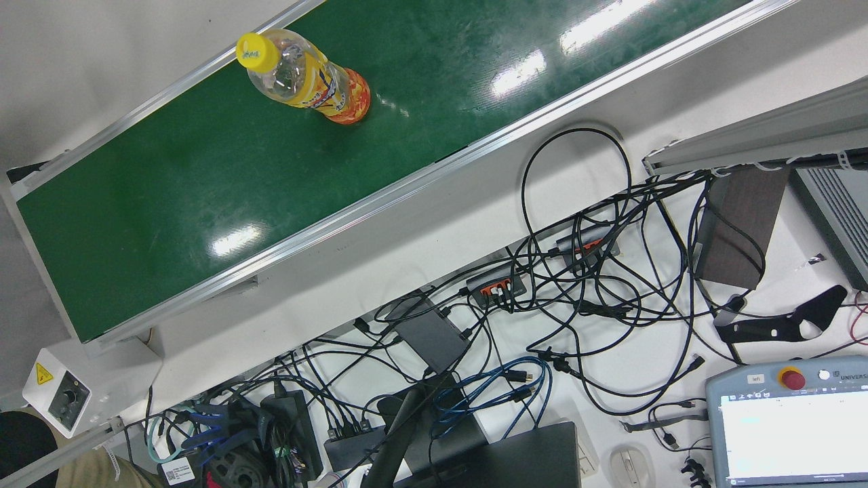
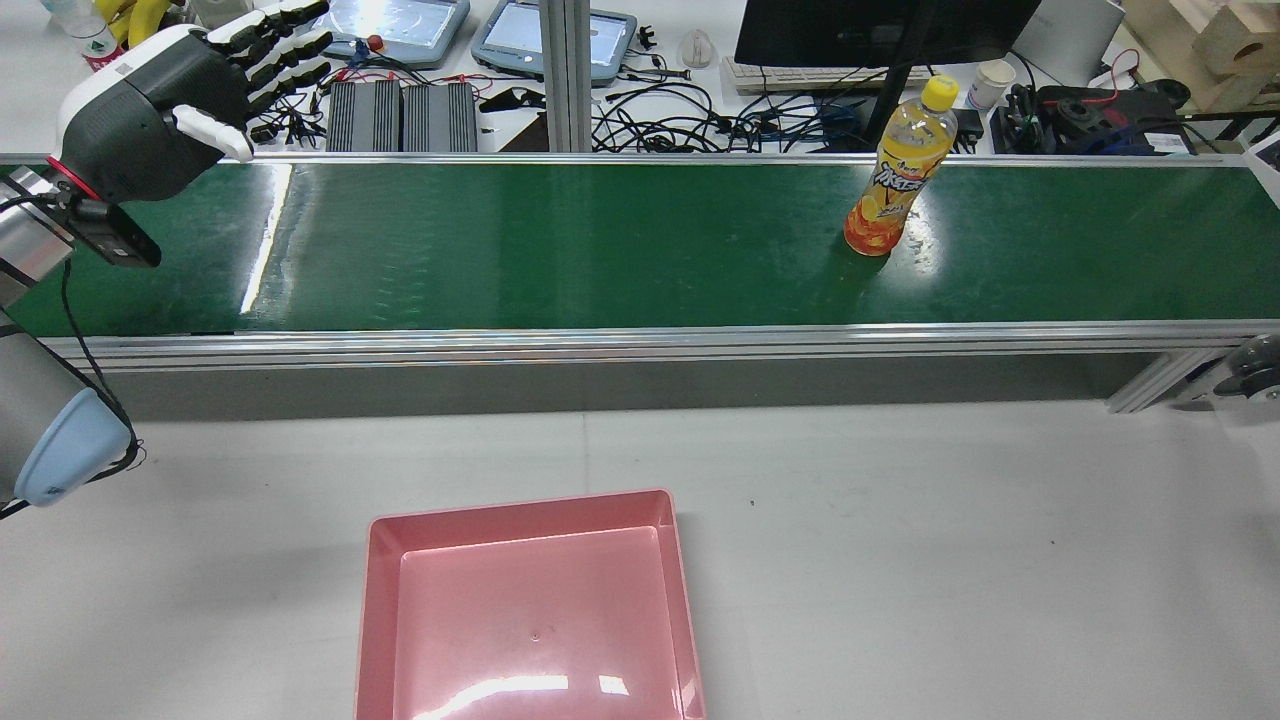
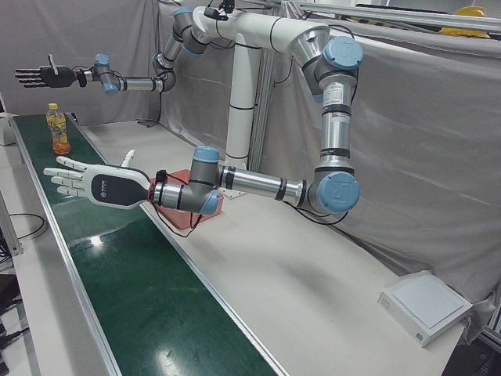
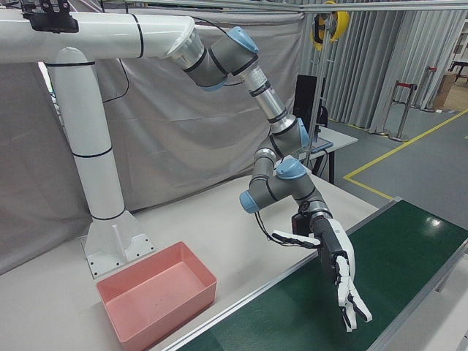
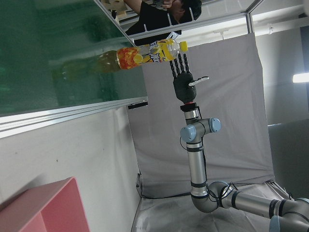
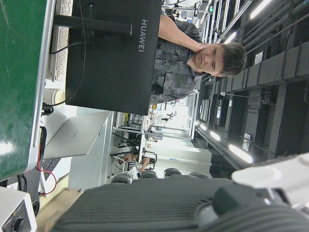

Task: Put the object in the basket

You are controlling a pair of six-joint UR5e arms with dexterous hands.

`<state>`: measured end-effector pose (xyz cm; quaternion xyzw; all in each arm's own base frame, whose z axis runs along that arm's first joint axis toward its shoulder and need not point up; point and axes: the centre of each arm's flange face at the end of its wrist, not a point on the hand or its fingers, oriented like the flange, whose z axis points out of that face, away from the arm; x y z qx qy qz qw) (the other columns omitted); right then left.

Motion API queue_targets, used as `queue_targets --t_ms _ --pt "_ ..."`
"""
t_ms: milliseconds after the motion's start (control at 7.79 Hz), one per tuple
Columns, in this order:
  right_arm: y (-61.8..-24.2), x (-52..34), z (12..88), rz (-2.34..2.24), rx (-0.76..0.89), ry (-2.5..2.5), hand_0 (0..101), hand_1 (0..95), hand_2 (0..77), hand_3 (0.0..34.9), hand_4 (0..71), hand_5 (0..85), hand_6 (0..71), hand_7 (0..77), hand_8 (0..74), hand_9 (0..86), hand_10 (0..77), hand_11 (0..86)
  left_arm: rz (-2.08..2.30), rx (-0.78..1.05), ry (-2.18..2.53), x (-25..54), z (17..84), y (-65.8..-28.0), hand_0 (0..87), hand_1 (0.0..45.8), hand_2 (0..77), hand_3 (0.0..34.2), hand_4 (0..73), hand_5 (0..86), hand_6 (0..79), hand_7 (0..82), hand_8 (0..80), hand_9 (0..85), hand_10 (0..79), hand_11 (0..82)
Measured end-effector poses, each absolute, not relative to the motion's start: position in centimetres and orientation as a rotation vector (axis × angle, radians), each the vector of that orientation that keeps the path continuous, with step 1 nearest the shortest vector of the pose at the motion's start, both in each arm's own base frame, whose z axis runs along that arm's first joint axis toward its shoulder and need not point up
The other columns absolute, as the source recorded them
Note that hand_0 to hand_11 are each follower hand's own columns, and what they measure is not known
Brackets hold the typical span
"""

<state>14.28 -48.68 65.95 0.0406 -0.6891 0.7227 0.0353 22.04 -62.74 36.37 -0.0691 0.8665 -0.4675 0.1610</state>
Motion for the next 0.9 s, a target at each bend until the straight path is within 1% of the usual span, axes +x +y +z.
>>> queue_targets --t_ms 899 --pt "-48.67 14.28 66.01 2.222 0.125 -2.116 0 0.0 0.5 0.0 0.0 0.0 0.0 0.5 0.0 0.0 0.0 0.0 -1.331 -0.197 2.481 21.84 36.08 -62.75 52.5 5.4 0.5 2.6 13.6 12.0 0.0 0.5 6.5 7.1 5.4 9.8"
